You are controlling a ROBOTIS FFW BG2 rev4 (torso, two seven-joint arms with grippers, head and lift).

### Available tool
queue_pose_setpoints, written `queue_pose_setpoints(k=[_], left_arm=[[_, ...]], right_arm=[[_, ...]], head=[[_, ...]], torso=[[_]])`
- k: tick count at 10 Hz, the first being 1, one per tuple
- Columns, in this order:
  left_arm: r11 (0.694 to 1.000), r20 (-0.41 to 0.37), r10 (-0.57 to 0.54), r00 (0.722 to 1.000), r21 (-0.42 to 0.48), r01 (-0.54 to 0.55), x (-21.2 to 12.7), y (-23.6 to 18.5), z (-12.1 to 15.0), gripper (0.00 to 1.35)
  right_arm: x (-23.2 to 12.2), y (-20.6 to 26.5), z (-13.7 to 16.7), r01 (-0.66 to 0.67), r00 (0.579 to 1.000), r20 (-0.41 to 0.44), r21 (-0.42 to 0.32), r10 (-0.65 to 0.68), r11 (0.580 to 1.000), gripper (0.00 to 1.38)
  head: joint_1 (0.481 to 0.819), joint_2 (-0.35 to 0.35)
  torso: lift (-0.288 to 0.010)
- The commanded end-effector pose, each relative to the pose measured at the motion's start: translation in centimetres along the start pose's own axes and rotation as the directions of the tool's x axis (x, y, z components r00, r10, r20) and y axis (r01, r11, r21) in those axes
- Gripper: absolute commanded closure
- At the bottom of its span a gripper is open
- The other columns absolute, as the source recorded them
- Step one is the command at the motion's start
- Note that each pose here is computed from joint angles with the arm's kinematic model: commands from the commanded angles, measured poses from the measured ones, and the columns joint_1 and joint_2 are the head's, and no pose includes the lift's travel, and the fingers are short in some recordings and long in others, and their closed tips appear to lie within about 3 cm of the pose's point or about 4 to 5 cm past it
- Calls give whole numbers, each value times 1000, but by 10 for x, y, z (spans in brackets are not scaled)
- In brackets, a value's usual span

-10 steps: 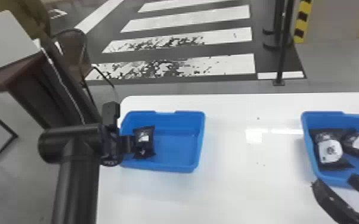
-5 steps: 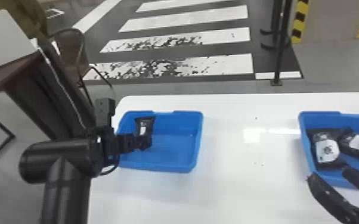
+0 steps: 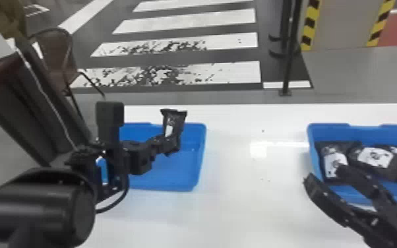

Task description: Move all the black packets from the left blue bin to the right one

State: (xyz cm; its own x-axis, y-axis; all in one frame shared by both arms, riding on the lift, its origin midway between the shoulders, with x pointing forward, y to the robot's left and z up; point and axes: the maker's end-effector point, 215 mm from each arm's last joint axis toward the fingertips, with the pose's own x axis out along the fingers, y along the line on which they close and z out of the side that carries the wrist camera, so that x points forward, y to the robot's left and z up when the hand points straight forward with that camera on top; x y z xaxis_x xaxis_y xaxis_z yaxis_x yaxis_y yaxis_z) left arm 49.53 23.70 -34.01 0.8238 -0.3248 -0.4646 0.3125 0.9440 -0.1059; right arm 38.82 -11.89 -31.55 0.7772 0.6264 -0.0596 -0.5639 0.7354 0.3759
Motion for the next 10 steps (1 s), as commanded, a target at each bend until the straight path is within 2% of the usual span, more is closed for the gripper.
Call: queue_pose_setpoints(k=[1,4,7,10], left_arm=[[993,42,-116,992,28,115,3,-57,9,1210],[963,64,-269,961,45,267,9,-131,13,1210],[923,80,-384,920,50,381,4,-183,20,1210],[895,77,-445,892,47,443,1,-211,19,1210]], right_arm=[[16,15,8,-62,998,-1,19,62,998,262],[57,46,20,-180,984,30,60,178,982,260],[84,29,28,-183,983,32,41,182,982,259],[100,21,35,-177,984,39,42,175,983,256]], head=[[695,149],[695,91],[695,45],[695,-4]], torso=[[-140],[-140],[-140],[-140]])
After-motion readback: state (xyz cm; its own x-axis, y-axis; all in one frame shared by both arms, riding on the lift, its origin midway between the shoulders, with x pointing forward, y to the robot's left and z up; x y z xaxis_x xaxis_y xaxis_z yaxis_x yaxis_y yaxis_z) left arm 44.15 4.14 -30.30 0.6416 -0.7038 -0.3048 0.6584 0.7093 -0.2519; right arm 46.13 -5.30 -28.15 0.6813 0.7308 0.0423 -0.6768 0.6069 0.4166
